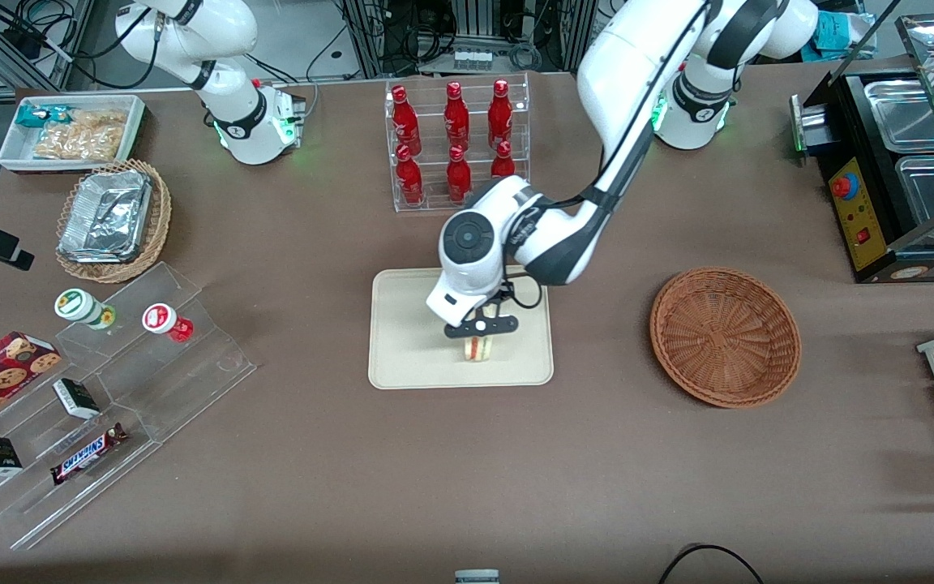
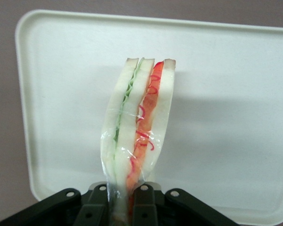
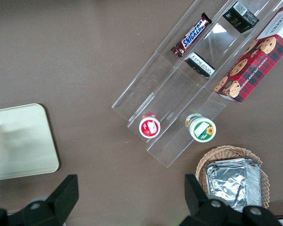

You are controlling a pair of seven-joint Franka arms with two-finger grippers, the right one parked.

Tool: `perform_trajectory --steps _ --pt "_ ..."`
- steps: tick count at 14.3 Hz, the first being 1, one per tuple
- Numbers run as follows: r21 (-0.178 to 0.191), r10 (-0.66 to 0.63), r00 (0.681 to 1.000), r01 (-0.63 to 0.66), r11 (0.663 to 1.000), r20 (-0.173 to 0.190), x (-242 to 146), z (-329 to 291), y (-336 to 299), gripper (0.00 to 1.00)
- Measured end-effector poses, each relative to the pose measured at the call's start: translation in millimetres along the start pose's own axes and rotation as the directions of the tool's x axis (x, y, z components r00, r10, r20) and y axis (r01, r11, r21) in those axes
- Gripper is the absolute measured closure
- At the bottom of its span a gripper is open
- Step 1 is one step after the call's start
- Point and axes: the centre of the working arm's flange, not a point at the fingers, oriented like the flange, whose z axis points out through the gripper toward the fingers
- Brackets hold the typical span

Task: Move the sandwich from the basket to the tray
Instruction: 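Lower the held sandwich onto the beige tray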

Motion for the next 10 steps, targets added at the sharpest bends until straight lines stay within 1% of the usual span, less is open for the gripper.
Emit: perform_trajectory --steps 6,7,8,10 --pt "-0.011 -0.066 0.998 0.066 0.998 -0.005 4.9 26.7 17.8 0.85" --pt "-0.012 -0.073 0.997 0.073 0.997 -0.005 3.6 28.4 19.6 0.83" --pt "-0.013 -0.086 0.996 0.086 0.996 -0.004 2.2 28.3 21.4 0.83" --pt "-0.018 -0.103 0.995 0.102 0.995 -0.004 -0.8 26.7 24.6 0.68"
